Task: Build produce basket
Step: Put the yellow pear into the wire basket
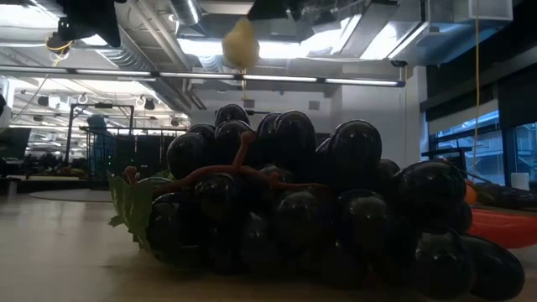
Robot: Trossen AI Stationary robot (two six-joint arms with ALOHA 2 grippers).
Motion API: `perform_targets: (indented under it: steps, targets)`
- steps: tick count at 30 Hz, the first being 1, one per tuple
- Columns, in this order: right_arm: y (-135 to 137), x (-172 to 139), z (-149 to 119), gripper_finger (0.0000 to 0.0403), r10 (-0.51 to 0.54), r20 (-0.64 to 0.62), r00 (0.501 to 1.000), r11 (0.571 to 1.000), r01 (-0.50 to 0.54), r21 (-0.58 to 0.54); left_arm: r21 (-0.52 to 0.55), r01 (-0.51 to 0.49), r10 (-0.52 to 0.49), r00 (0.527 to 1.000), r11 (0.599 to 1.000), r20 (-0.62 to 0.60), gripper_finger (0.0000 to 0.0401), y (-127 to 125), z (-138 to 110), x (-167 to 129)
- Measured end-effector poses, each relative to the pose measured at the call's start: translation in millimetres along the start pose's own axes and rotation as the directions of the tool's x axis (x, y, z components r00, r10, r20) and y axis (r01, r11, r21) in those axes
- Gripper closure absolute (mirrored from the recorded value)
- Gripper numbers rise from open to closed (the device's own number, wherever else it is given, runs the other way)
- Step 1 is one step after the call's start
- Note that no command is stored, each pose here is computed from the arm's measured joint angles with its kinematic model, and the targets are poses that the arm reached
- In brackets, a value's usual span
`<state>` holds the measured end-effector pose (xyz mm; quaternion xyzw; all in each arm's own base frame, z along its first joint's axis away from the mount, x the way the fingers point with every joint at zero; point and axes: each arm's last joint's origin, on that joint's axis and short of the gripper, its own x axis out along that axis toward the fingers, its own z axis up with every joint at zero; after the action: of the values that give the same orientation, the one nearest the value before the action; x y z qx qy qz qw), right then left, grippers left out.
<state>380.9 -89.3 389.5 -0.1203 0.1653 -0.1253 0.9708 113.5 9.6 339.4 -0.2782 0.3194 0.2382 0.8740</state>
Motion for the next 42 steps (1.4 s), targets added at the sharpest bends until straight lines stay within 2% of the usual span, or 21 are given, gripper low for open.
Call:
perform_targets:
  steps: [4, 10, 21, 26, 34, 42]
  targets:
    - [-18, 17, -4, 0.0403, 0.009, 0.097, 0.995, 1.000, -0.011, 0.015, -0.001, -0.038, 0.038, 0.999, 0.999, 0.032, 0.0401, 1, 1, 0]
    - [-37, 52, -25, 0.0403, 0.017, 0.161, 0.987, 0.999, -0.022, 0.026, -0.004, -0.090, 0.090, 0.993, 0.996, 0.076, 0.0401, 3, 2, 0]
    - [-48, 142, -64, 0.0403, 0.137, 0.132, 0.982, 0.989, -0.144, 0.045, -0.009, -0.137, 0.138, 0.984, 0.990, 0.115, 0.0401, 4, 3, 0]
    - [-53, 175, -87, 0.0403, 0.147, 0.064, 0.987, 0.986, -0.151, 0.067, -0.011, -0.154, 0.154, 0.980, 0.988, 0.129, 0.0401, 4, 4, -1]
    - [-64, 199, -125, 0.0403, 0.145, -0.041, 0.989, 0.981, -0.138, 0.138, -0.012, -0.160, 0.160, 0.978, 0.987, 0.134, 0.0401, 5, 4, -1]
    - [-69, 206, -139, 0.0403, 0.133, -0.053, 0.990, 0.981, -0.124, 0.150, -0.012, -0.161, 0.161, 0.978, 0.987, 0.134, 0.0401, 5, 4, -1]
